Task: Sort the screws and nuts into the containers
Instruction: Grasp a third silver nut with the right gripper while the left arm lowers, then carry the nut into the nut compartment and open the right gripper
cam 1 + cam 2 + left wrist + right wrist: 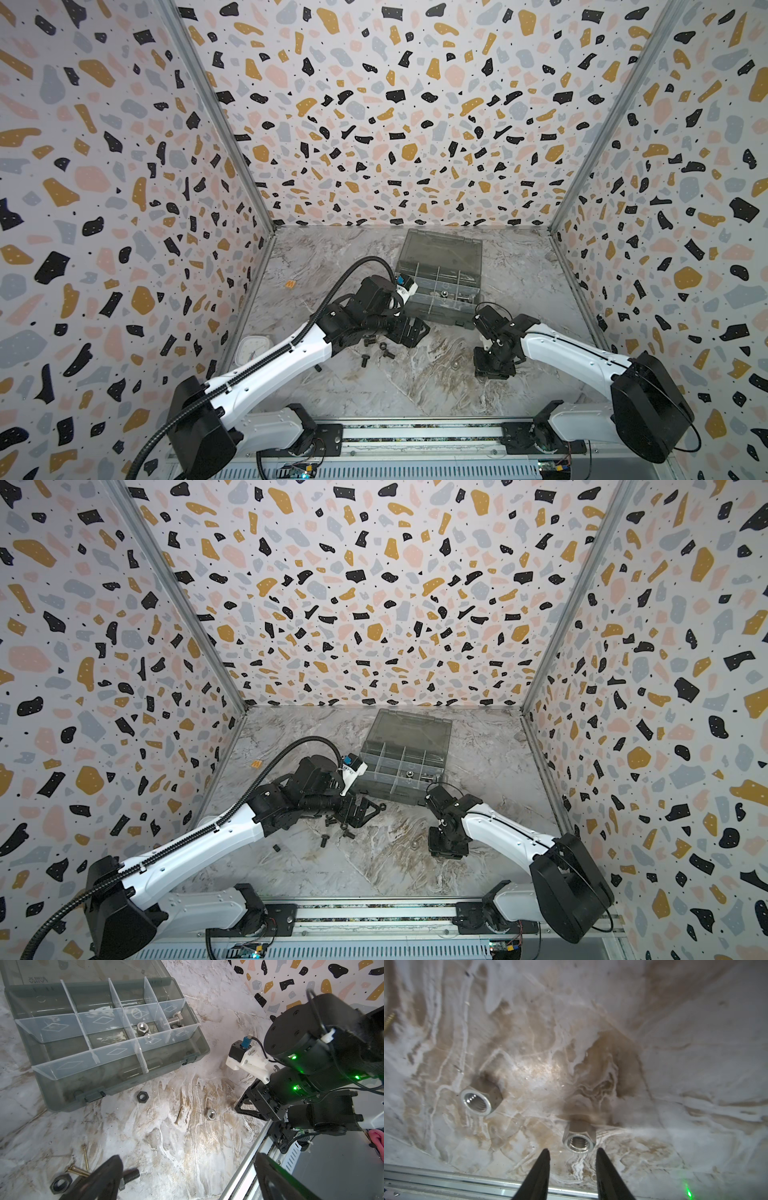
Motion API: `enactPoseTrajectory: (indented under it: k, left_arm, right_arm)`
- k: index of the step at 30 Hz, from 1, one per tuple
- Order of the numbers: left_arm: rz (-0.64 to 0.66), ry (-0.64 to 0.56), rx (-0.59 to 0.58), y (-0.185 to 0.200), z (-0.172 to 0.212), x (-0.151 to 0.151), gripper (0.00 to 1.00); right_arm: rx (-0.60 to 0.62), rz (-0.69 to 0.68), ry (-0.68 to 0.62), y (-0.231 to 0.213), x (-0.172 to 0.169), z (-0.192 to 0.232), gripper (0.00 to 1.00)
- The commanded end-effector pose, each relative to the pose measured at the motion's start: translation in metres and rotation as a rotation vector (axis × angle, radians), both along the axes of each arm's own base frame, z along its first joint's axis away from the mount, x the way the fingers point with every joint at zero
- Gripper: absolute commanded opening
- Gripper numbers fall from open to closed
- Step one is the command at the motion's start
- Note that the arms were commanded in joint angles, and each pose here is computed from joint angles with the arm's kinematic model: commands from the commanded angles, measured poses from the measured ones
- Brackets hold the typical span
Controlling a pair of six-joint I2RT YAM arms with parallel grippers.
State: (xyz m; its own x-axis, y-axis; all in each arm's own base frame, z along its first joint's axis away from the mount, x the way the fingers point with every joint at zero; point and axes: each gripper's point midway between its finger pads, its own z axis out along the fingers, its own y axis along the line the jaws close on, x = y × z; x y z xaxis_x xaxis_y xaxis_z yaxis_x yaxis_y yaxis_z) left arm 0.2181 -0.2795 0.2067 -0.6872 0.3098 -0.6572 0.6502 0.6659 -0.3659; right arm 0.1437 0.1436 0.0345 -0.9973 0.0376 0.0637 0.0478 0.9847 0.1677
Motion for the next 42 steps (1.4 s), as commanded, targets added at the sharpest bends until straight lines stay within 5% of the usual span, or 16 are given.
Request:
enactPoseTrajectory:
  k: [1, 16, 28, 42]
  left_arm:
    - [-0.01, -0.017, -0.024, 0.002, 0.006, -0.006, 1.0]
    - [-0.002, -0.05, -0.035, 0.016, 0.015, -0.015, 1.0]
    - [0.026, -0.072, -0.038, 0.019, 0.02, -0.011, 1.0]
    - [0.064, -0.12, 0.023, 0.019, 0.027, 0.009, 1.0]
  right_arm:
    - [-0.027, -0.034, -0.007, -0.001, -0.001, -0.002, 0.4]
    - [-0.095, -0.027, -0.008, -0.009, 0.002, -0.019, 0.39]
    - [-0.107, 0.01, -0.042, -0.004, 0.016, -0.008, 0.18]
    - [-0.052, 0.074, -0.236, 0.037, 0.106, 0.073, 0.17]
